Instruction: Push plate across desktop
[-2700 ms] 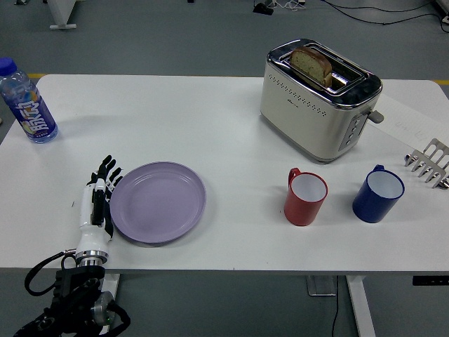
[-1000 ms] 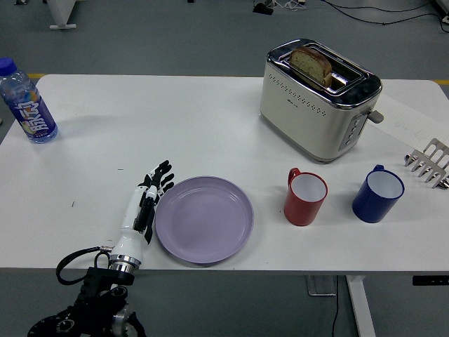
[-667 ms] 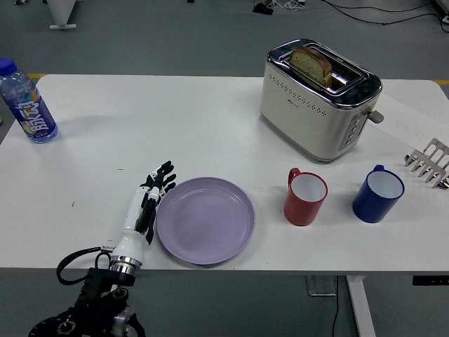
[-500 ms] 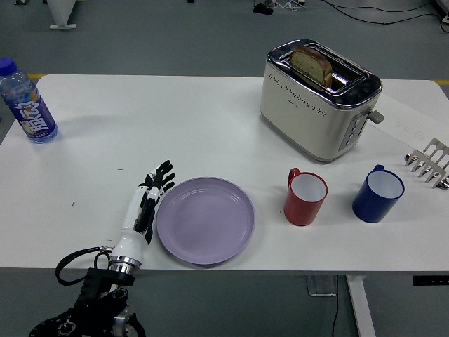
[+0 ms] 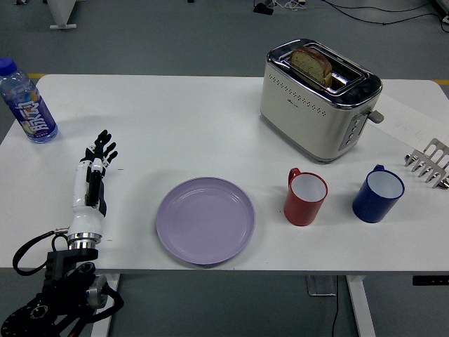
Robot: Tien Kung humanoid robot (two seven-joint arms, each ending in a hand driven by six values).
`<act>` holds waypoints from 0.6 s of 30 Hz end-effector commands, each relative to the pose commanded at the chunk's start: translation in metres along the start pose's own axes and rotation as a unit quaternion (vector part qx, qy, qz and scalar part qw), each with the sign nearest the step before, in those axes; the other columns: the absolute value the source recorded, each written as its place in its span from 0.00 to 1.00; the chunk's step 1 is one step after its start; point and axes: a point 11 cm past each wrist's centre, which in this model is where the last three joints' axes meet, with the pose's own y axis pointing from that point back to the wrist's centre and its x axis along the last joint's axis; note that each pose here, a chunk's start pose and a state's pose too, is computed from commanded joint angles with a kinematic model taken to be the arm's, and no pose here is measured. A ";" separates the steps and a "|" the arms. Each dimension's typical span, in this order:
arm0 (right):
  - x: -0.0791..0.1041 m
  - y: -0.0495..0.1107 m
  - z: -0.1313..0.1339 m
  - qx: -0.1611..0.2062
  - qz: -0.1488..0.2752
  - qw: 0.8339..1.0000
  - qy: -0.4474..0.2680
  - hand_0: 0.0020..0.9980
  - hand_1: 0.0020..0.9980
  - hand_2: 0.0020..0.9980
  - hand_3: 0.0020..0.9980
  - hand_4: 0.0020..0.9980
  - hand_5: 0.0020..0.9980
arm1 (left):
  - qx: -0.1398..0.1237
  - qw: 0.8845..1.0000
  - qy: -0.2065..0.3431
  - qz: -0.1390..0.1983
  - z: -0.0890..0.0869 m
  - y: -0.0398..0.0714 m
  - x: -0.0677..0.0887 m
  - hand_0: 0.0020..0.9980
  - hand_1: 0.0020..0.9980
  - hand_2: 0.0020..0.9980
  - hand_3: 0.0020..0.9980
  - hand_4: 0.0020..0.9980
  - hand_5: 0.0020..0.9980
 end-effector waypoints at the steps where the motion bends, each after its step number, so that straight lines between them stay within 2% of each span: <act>1: 0.000 0.000 0.000 0.000 0.000 1.000 0.000 0.64 0.61 0.67 0.60 0.19 0.11 | 0.000 1.000 0.003 0.007 0.002 -0.003 0.006 0.81 0.84 0.88 0.85 0.57 1.00; 4: 0.001 0.000 -0.001 0.001 0.001 1.000 -0.001 0.64 0.61 0.67 0.60 0.19 0.11 | 0.010 0.999 0.016 0.028 0.007 -0.013 0.038 0.81 0.84 0.88 0.85 0.57 1.00; 6: 0.001 0.000 -0.001 0.001 0.001 1.000 -0.002 0.64 0.61 0.67 0.60 0.19 0.11 | 0.013 0.999 0.024 0.034 0.011 -0.018 0.052 0.81 0.84 0.88 0.85 0.57 1.00; 7: 0.002 0.000 -0.001 0.001 0.002 1.000 -0.003 0.64 0.61 0.67 0.60 0.19 0.11 | 0.014 0.999 0.026 0.035 0.013 -0.020 0.057 0.78 0.82 0.84 0.80 0.57 1.00; 8: 0.002 0.000 -0.001 0.001 0.002 1.000 -0.003 0.64 0.61 0.67 0.60 0.19 0.11 | 0.015 0.999 0.030 0.034 0.018 -0.023 0.066 0.78 0.82 0.84 0.80 0.57 1.00; 12: 0.002 0.000 -0.002 0.002 0.002 1.000 -0.003 0.64 0.61 0.67 0.60 0.19 0.11 | 0.019 0.998 0.057 0.036 0.030 -0.033 0.086 0.78 0.82 0.84 0.80 0.57 1.00; 13: 0.002 0.000 -0.002 0.002 0.002 1.000 -0.003 0.64 0.61 0.67 0.60 0.19 0.11 | 0.023 0.997 0.068 0.036 0.032 -0.036 0.091 0.76 0.79 0.80 0.76 0.57 1.00; 15: 0.003 0.000 -0.003 0.002 0.002 1.000 -0.003 0.64 0.61 0.67 0.60 0.19 0.11 | 0.030 0.995 0.082 0.039 0.036 -0.040 0.098 0.76 0.79 0.80 0.76 0.57 1.00; 18: 0.002 0.000 -0.003 0.002 0.002 1.000 -0.003 0.64 0.61 0.67 0.60 0.19 0.11 | 0.058 0.993 0.099 0.035 0.037 -0.044 0.108 0.76 0.79 0.80 0.76 0.57 1.00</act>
